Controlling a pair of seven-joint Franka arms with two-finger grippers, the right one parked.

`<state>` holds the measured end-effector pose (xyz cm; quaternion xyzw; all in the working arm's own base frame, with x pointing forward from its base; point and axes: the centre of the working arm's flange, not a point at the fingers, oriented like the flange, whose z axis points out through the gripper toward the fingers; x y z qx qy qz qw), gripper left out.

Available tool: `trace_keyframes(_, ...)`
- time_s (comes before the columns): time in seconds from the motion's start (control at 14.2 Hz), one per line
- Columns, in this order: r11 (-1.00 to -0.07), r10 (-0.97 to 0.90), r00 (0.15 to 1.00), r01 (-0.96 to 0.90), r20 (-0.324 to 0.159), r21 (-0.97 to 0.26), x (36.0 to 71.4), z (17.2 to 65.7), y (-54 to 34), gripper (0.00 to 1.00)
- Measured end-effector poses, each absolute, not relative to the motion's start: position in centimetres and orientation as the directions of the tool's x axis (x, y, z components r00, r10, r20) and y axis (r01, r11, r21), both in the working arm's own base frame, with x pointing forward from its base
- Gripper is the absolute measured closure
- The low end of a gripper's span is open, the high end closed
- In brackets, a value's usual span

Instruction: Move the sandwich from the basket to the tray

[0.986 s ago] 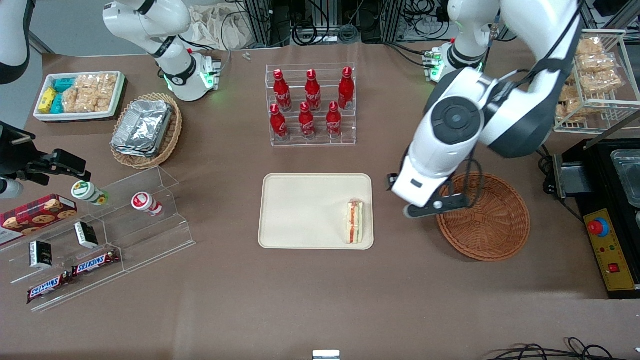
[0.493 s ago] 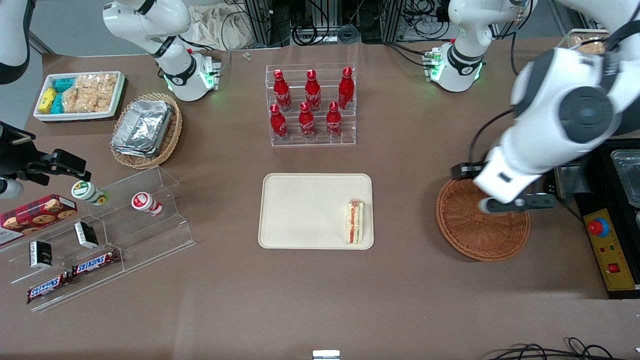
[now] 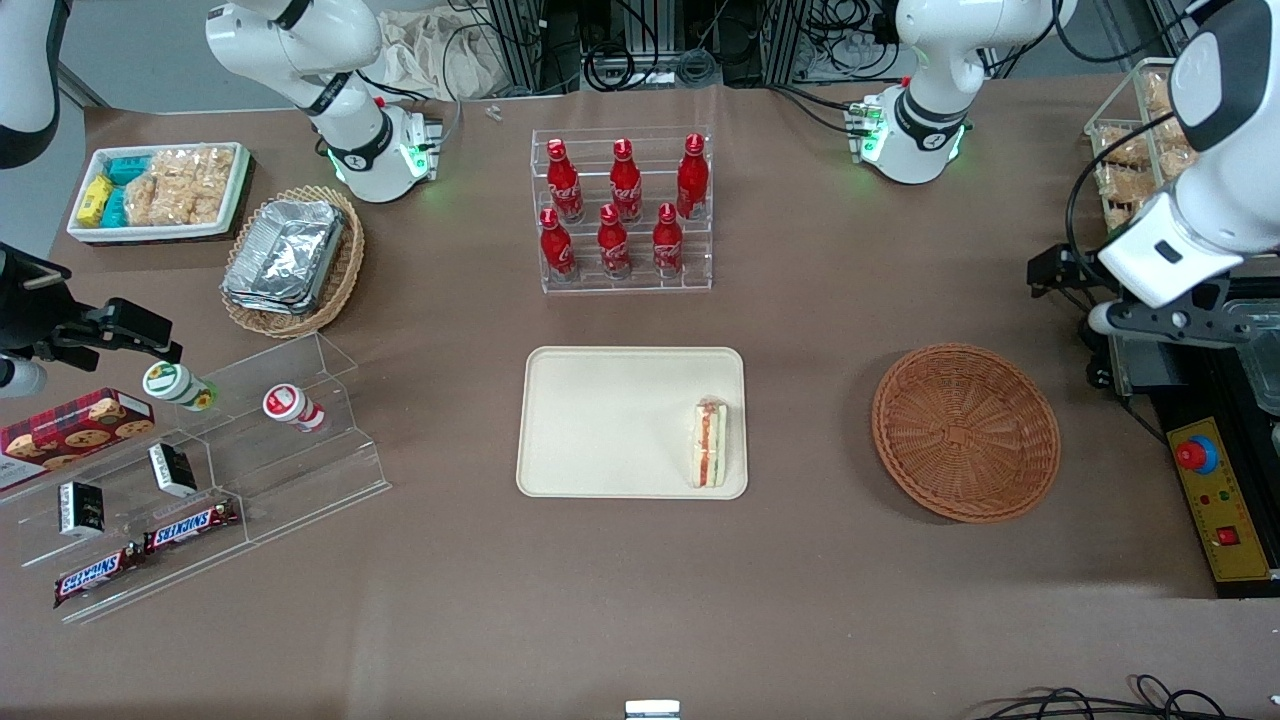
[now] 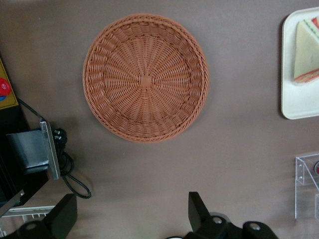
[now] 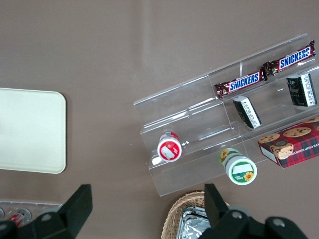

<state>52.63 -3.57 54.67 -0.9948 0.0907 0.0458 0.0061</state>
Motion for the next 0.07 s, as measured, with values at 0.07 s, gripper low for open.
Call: trace_keyframes(0.07, -0.982, -0.187, 0.978, -0.188, -0.092, -0.004, 52.53, 54.67, -3.93, 0.0)
